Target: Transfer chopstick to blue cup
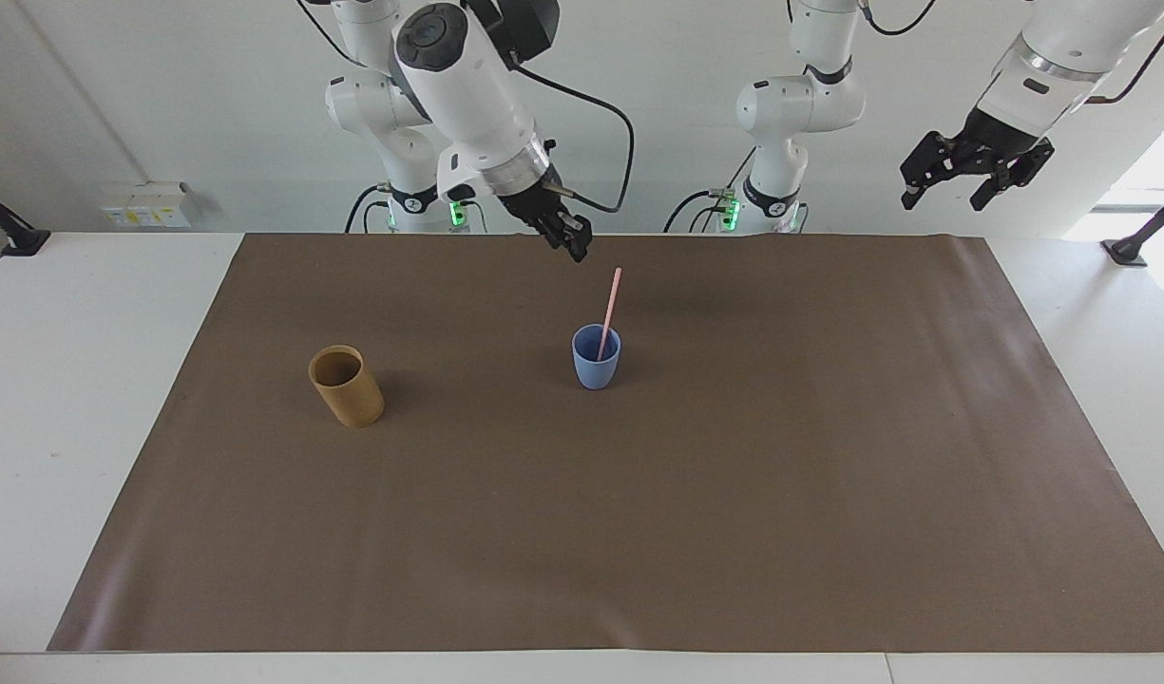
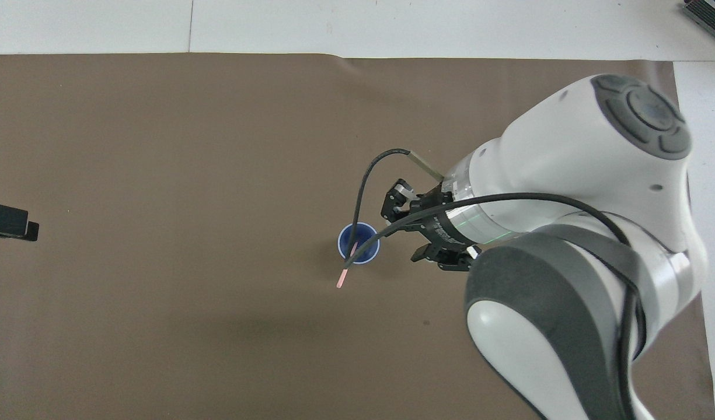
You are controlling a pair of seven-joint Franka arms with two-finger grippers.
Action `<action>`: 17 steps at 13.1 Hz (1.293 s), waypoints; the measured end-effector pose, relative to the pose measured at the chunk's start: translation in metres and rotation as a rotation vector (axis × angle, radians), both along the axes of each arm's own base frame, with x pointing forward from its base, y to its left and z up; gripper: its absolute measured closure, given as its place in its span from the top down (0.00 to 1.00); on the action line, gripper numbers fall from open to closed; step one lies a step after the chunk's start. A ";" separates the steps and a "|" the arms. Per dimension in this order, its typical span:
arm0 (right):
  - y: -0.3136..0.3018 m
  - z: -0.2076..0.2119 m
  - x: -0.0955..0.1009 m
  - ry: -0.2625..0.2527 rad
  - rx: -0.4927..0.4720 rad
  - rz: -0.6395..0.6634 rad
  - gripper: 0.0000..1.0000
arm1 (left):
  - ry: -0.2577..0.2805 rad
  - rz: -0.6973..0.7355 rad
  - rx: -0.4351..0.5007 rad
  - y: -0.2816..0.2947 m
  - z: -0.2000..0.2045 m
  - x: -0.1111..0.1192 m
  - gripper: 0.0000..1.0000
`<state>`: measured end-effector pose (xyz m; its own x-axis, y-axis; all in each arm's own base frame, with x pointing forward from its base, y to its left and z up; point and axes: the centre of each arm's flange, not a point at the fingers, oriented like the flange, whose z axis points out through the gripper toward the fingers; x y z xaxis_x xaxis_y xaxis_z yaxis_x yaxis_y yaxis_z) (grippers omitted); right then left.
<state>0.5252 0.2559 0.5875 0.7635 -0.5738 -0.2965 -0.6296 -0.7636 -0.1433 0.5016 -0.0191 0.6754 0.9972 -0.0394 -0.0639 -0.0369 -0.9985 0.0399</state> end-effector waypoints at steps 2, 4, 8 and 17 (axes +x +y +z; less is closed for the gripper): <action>-0.040 0.015 0.002 -0.066 -0.056 0.114 0.80 | 0.000 0.000 0.000 0.000 0.000 0.000 1.00; -0.063 0.025 0.000 -0.113 -0.115 0.211 1.00 | 0.000 0.000 0.000 0.000 0.000 0.000 1.00; -0.102 0.047 0.002 -0.215 -0.283 0.445 1.00 | 0.000 0.000 0.000 0.000 0.000 0.000 1.00; -0.185 0.080 0.002 -0.214 -0.279 0.621 1.00 | 0.000 0.000 0.000 0.000 0.000 0.000 1.00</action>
<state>0.5272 0.0708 0.6672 0.9989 -0.0467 -0.0096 -0.0463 -0.9982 0.0377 0.5016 -0.0191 0.6754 0.9972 -0.0394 -0.0640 -0.0369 -0.9985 0.0399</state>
